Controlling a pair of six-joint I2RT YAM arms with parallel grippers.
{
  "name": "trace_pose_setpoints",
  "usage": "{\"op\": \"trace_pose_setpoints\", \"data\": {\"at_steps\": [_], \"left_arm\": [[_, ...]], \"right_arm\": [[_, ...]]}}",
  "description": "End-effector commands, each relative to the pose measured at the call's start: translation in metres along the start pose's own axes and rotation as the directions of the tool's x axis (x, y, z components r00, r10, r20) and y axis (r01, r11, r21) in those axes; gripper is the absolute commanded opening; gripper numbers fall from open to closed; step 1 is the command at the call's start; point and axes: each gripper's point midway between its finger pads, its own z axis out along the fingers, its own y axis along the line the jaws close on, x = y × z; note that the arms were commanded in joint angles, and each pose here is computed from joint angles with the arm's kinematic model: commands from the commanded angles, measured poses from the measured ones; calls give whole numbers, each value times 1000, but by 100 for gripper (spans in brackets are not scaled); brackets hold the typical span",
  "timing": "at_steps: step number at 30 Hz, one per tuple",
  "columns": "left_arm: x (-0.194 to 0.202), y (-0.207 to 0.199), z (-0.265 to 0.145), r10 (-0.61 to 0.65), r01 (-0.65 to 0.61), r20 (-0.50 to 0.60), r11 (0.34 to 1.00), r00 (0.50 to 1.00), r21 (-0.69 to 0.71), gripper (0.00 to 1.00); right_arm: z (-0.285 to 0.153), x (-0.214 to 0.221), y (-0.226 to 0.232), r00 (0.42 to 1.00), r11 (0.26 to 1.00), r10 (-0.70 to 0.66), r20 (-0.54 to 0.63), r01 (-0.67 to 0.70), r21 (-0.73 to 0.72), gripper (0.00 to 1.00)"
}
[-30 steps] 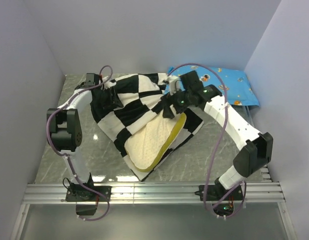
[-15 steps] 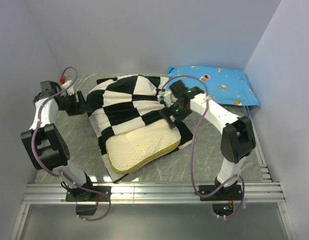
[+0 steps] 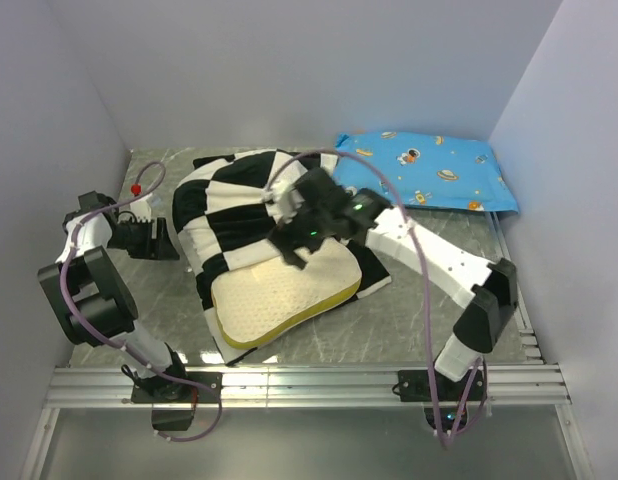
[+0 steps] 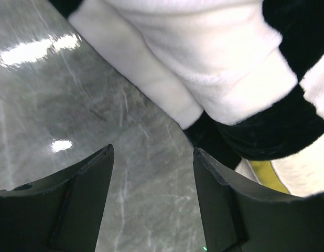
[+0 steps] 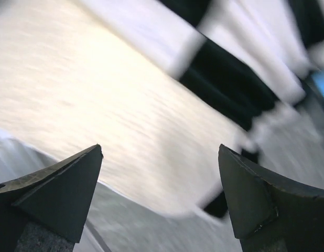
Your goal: Put the pillow into the pillowcase
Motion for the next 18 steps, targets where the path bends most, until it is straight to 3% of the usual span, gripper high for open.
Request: {"op": "trace_pose_setpoints", "data": {"at_steps": [1,7,12,13,14,17,18], "left_arm": [[-24,-4,-10,117,-117,113,993,987,-14,68],[-15,-14,-14,172,-169,133,985,976,-34,69],[-11,-16,-6,271,-267,128,962,954,-48,71],[-11,-18,-3,294,-291,127,956,947,-45,72],[-17,-21,3,343,-339,131,939,930,-49,73],[-12,-26,23,416,-413,99,910,904,-46,74],[-14,-24,30,441,-437,106,897,891,-58,74]], "right_arm": [[30,-41,50,997,998,20,81,-14,-65,98],[83,-77,105,991,988,113,73,-104,-113,98],[157,9,141,946,939,225,-233,-274,-208,95],[166,25,142,932,929,237,-275,-300,-215,89],[179,53,134,899,915,272,-342,-352,-199,71],[184,68,110,890,910,300,-343,-375,-176,44],[180,68,107,886,900,312,-342,-391,-193,17]]}}
